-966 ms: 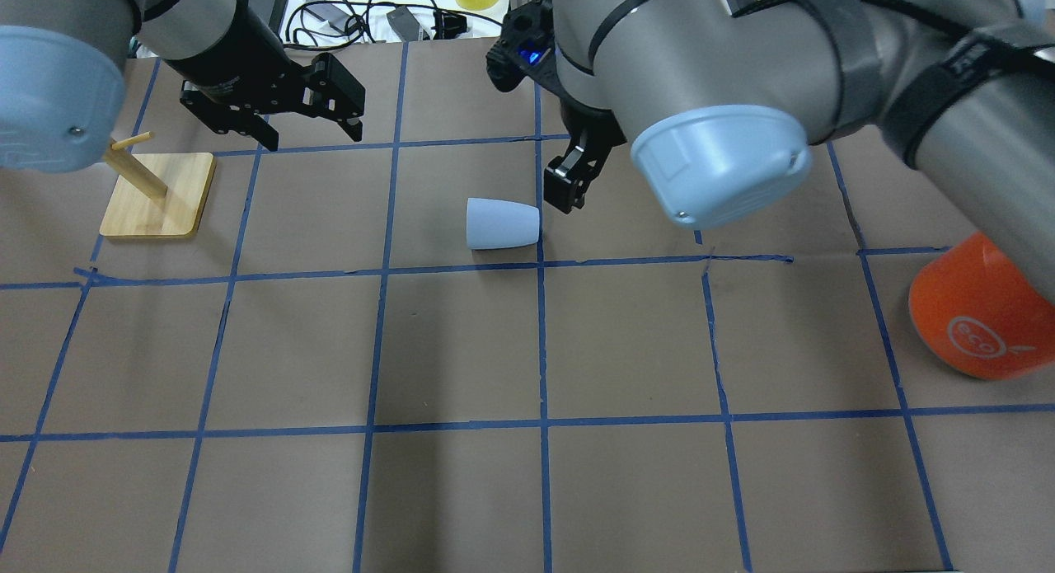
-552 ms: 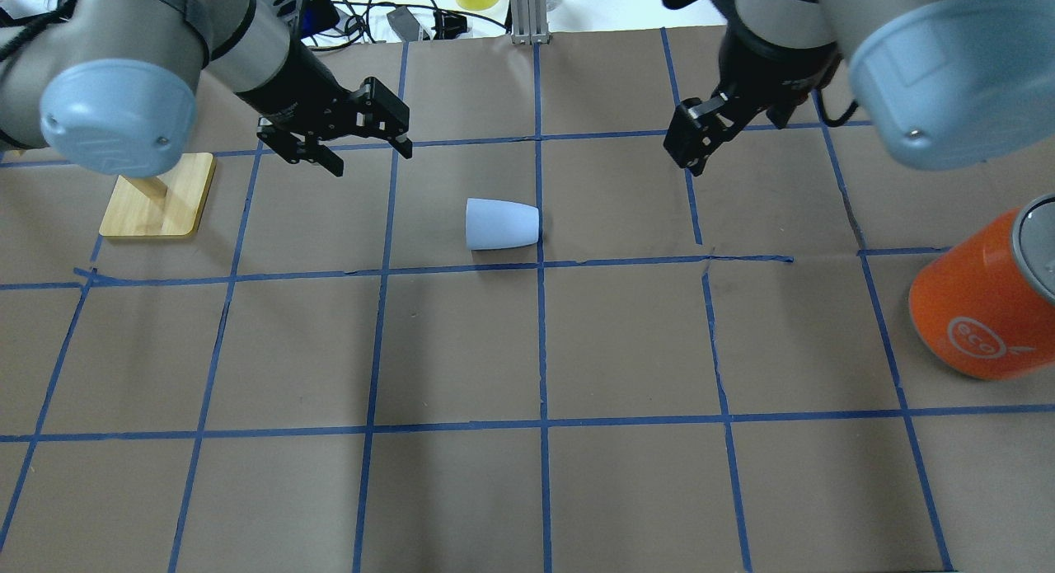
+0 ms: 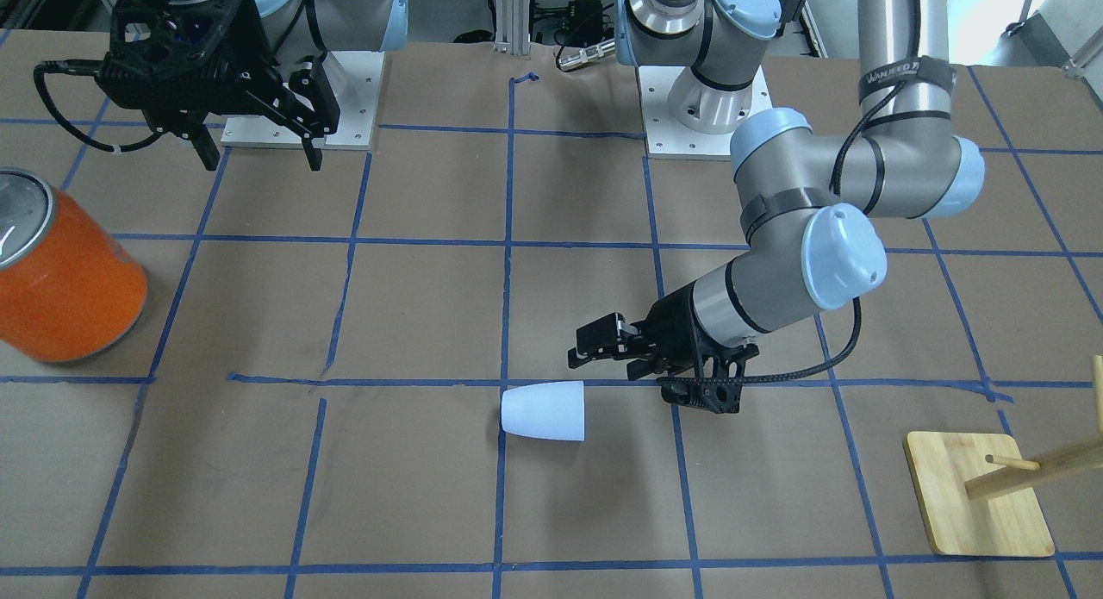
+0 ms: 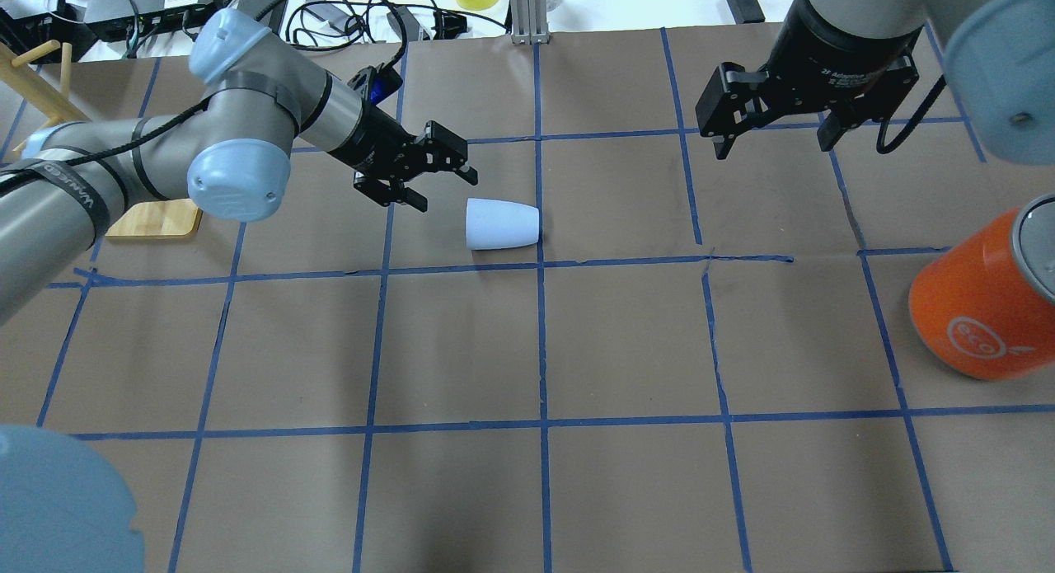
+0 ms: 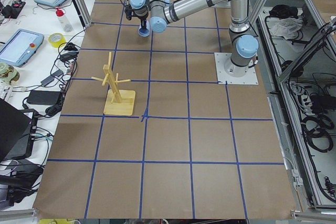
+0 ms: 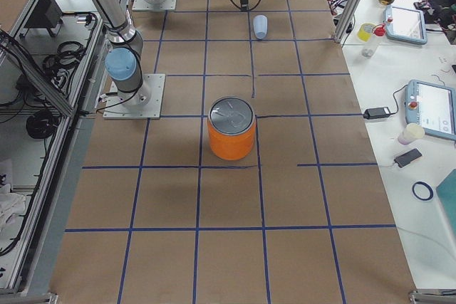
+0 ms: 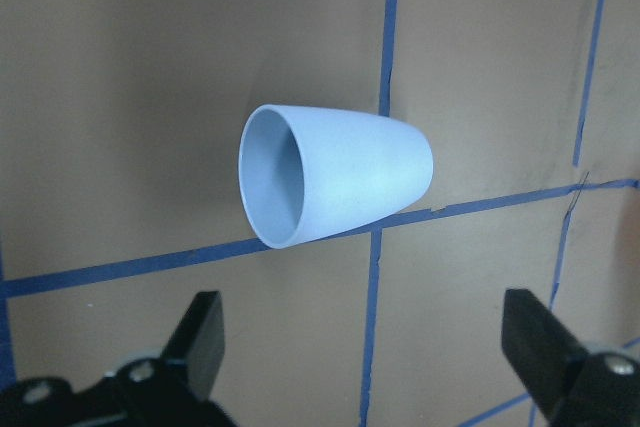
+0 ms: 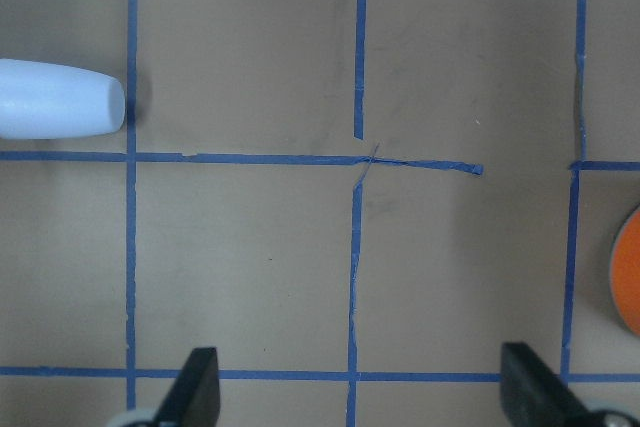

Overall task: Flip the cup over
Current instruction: 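Reach the left gripper to the lying cup and grasp its base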

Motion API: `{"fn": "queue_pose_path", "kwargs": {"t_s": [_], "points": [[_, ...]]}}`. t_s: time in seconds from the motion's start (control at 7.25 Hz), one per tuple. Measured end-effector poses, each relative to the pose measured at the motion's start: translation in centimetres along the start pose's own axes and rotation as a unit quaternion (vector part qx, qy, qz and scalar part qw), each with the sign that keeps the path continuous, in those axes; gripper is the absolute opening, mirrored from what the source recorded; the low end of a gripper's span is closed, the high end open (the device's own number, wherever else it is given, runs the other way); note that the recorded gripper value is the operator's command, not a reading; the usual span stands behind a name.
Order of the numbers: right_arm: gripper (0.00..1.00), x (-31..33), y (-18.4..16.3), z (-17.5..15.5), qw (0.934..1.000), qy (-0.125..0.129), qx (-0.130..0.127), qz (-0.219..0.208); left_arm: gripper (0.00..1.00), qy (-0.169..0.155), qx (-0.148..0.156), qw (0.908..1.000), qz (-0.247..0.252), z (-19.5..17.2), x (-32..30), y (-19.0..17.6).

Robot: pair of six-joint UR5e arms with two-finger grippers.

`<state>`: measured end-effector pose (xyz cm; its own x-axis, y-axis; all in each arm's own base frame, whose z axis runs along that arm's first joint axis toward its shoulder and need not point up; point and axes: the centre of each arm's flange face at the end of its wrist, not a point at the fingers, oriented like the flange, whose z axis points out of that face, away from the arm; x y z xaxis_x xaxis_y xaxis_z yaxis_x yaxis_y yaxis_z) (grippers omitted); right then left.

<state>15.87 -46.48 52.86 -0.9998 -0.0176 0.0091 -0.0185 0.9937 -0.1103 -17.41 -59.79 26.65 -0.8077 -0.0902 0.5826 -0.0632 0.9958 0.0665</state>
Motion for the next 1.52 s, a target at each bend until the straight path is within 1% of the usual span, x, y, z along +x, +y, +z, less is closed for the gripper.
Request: {"fn": "queue_pose_path", "kwargs": {"t_s": [0.14,0.28,0.55,0.69,0.83,0.97,1.1,1.24,1.38,1.52], "points": [[1.00,-0.1,0.0,0.0,1.0000,-0.003,0.001,0.005,1.00,0.021,-0.002,0.9998,-0.008,2.1,-1.0,-0.5],[1.00,-0.1,0.0,0.0,1.0000,-0.004,0.001,0.007,1.00,0.030,0.000,0.9995,-0.010,3.7,-2.1,-1.0],[1.00,-0.1,0.0,0.0,1.0000,-0.004,0.001,0.008,1.00,0.035,0.008,0.9993,-0.012,5.5,-3.2,-2.0],[1.00,-0.1,0.0,0.0,1.0000,-0.004,0.001,0.008,0.91,0.042,0.012,0.9988,-0.022,5.7,-3.2,-2.2],[1.00,-0.1,0.0,0.0,1.0000,-0.004,0.001,0.008,0.89,0.055,0.014,0.9979,-0.033,5.9,-3.1,-2.4],[1.00,-0.1,0.0,0.1,1.0000,-0.004,0.001,0.008,0.89,0.069,0.011,0.9966,-0.042,6.3,-3.1,-2.4],[1.00,-0.1,0.0,0.1,1.0000,-0.004,0.001,0.008,0.85,0.081,0.008,0.9953,-0.053,6.6,-3.0,-2.4],[1.00,-0.1,0.0,0.1,1.0000,-0.004,0.001,0.008,0.52,0.086,0.005,0.9945,-0.061,6.9,-3.1,-2.4],[1.00,-0.1,0.1,0.0,1.0000,-0.004,0.001,0.008,0.50,0.088,0.004,0.9941,-0.064,7.0,-3.1,-2.5],[1.00,-0.1,0.1,0.0,1.0000,-0.004,0.002,0.008,0.38,0.088,0.002,0.9940,-0.065,7.1,-3.1,-2.4]]}}
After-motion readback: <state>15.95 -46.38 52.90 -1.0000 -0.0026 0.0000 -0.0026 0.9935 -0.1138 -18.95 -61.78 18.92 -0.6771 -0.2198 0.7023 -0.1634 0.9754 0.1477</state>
